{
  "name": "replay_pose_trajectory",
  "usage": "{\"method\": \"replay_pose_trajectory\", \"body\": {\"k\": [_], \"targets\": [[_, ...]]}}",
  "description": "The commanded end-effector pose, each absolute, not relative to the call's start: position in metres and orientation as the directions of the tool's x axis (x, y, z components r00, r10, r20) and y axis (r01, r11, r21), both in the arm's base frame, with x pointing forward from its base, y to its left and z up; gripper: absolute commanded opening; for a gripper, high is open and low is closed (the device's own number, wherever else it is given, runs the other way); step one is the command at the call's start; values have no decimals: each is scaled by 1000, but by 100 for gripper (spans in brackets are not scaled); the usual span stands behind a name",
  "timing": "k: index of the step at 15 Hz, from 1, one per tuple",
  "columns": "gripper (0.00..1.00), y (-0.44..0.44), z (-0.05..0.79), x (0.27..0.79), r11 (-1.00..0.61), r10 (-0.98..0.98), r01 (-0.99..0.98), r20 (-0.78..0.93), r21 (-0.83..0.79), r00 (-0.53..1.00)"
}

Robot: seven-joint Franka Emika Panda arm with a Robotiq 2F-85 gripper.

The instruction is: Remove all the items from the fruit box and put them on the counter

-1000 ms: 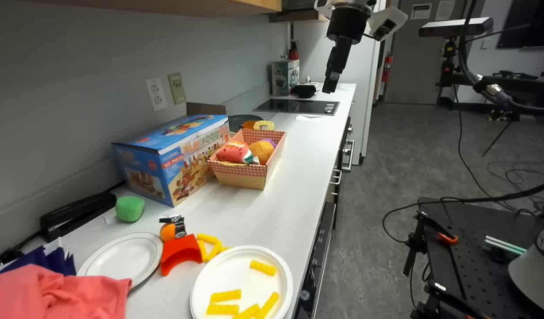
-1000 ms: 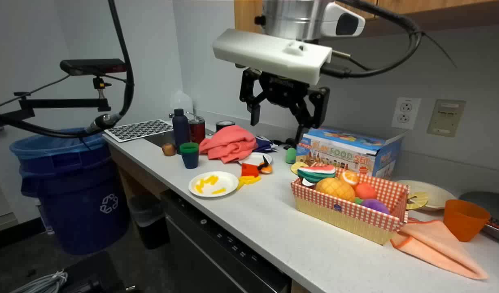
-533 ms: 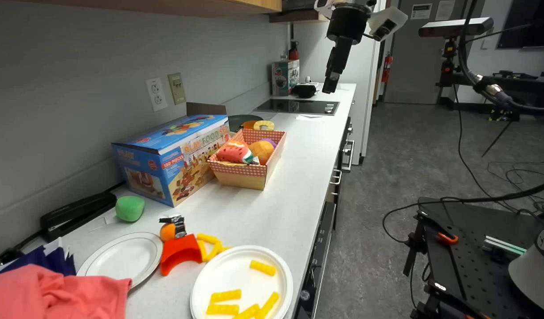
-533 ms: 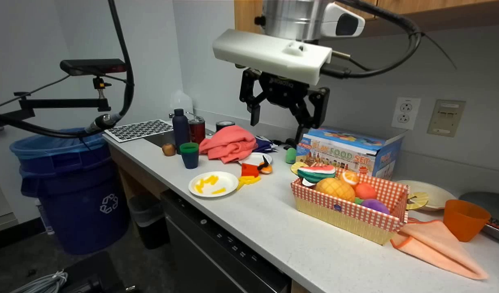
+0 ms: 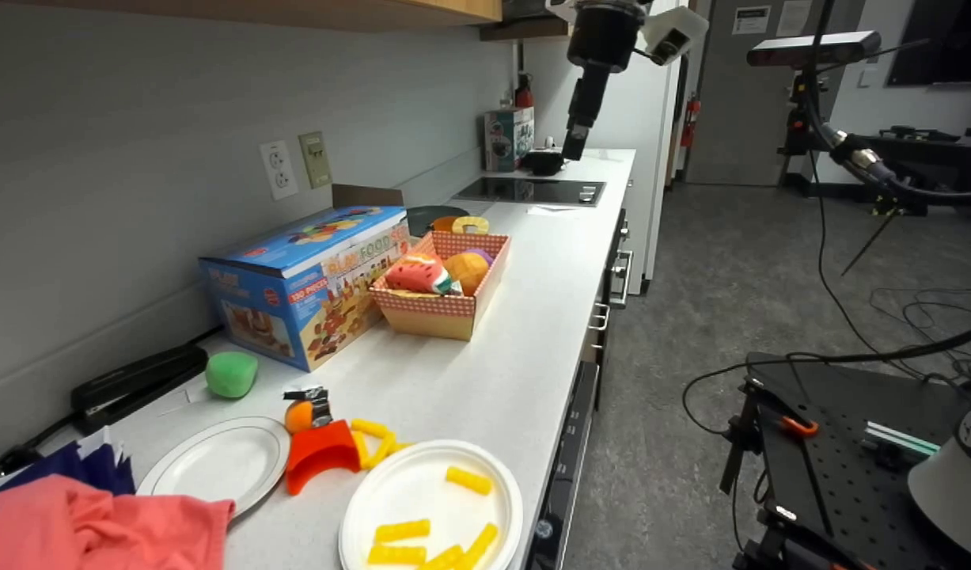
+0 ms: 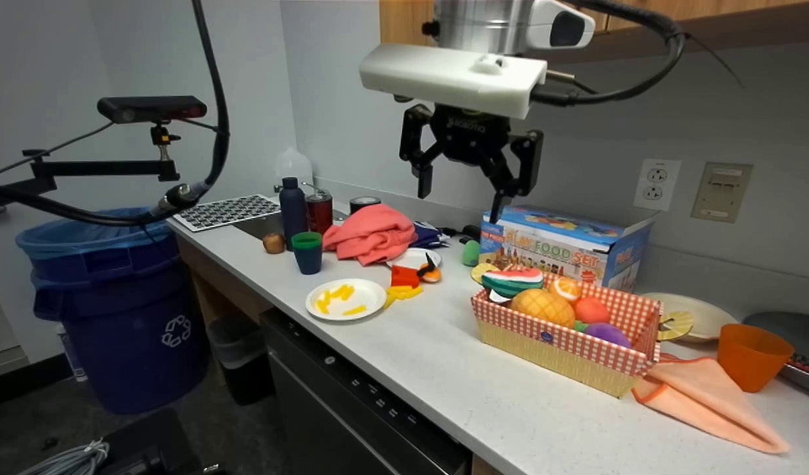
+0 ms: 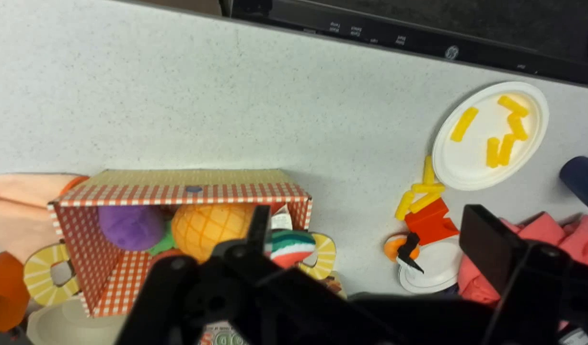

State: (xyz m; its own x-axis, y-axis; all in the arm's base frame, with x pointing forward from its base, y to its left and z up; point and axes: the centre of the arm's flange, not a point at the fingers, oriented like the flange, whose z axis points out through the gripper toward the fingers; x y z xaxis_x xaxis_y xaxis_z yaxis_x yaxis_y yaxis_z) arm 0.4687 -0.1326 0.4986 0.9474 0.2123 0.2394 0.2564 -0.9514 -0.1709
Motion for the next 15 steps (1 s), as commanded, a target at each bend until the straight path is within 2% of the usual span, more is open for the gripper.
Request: {"method": "replay_pose_trajectory", "body": {"k": [1, 4, 5, 15], "targets": [[100, -129, 517, 558, -967, 213, 236, 209, -92, 954], [100, -115, 517, 616, -983, 182, 186, 178, -8, 967], [100, -109, 506, 560, -971, 210, 229, 209, -73, 955], [100, -107, 488, 582, -978, 198, 208, 220, -24, 955]]}}
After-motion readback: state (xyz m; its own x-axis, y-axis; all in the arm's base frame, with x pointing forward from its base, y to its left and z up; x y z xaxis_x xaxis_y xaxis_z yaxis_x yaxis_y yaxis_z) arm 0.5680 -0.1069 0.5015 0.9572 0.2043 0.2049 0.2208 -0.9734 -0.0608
